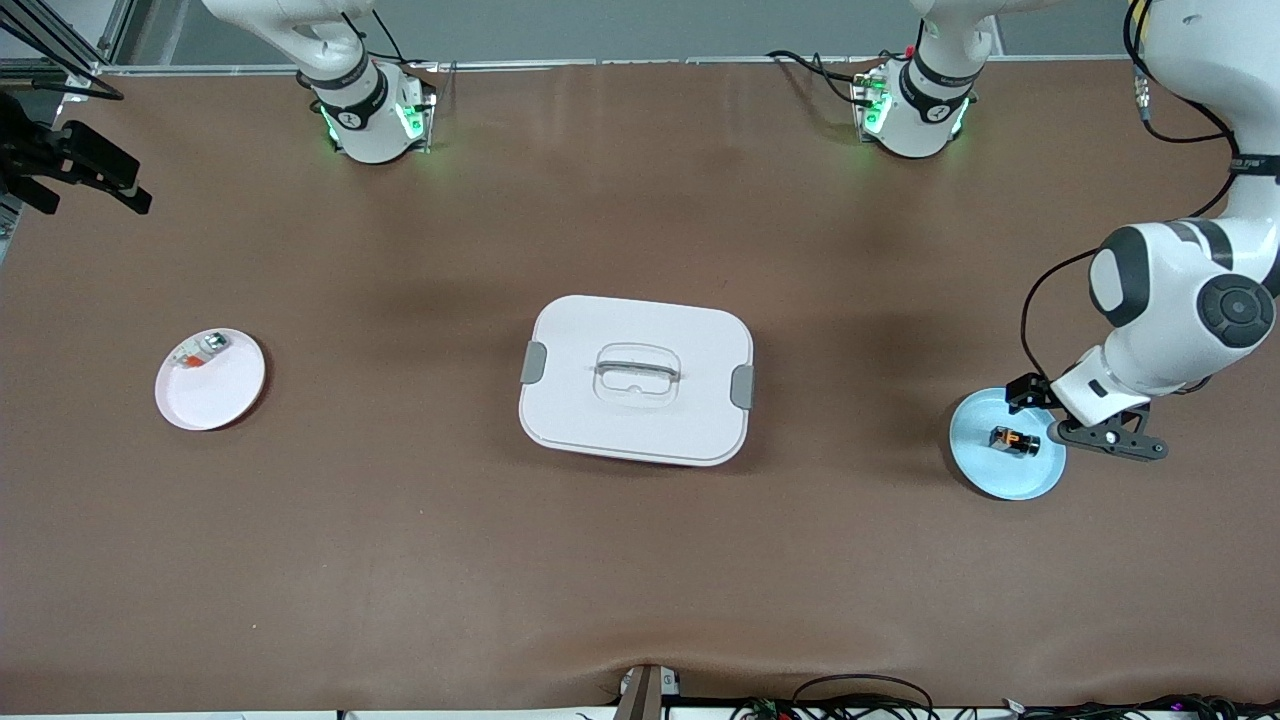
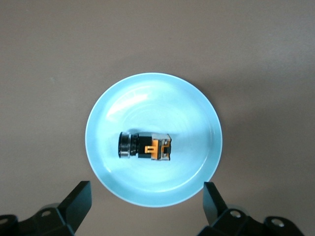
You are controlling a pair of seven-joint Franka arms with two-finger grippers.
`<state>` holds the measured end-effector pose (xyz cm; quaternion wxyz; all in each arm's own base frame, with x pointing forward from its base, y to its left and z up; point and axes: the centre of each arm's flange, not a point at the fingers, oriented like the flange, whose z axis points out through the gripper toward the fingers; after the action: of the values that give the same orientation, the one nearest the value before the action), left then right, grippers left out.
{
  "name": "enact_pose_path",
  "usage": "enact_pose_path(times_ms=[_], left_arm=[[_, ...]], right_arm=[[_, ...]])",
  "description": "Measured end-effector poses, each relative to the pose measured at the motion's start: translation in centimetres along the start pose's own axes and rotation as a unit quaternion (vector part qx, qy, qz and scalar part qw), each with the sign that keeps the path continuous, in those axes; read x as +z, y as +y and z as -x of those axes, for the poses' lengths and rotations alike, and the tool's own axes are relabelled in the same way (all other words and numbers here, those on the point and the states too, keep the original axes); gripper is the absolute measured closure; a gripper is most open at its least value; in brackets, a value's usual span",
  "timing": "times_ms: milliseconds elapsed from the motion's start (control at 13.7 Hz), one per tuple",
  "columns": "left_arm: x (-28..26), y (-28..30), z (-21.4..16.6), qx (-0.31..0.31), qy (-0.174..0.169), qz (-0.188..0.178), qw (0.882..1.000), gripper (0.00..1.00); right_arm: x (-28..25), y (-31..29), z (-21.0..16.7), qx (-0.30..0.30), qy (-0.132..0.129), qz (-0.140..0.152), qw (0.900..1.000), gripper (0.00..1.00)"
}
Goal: Transfer orange switch to right arm and place
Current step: 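Move the left gripper down over the switch on the blue plate, then close the left gripper on the black-and-orange switch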
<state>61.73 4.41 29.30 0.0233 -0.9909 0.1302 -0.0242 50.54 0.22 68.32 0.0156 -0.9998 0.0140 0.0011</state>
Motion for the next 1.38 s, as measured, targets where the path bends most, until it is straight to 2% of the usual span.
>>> enact_pose_path(times_ms=[218, 509, 1383], left_arm=[[2.7, -0.1, -0.2, 0.01, 0.009, -0.004, 1.0, 0.0], [5.8, -1.2, 0.4, 0.022, 0.001, -0.015, 1.0, 0.0], [9.8, -1.0, 0.4, 0.023, 0.014, -0.012, 1.0, 0.0]], right_arm=[[0.0, 0.0, 0.0, 0.0, 0.0, 0.0, 1.0, 0.0], [0.0, 0.5, 0.0, 0.005, 0.0, 0.0, 1.0, 0.0], [-0.1, 2.5, 0.0, 0.025, 0.001, 0.0, 1.0, 0.0]])
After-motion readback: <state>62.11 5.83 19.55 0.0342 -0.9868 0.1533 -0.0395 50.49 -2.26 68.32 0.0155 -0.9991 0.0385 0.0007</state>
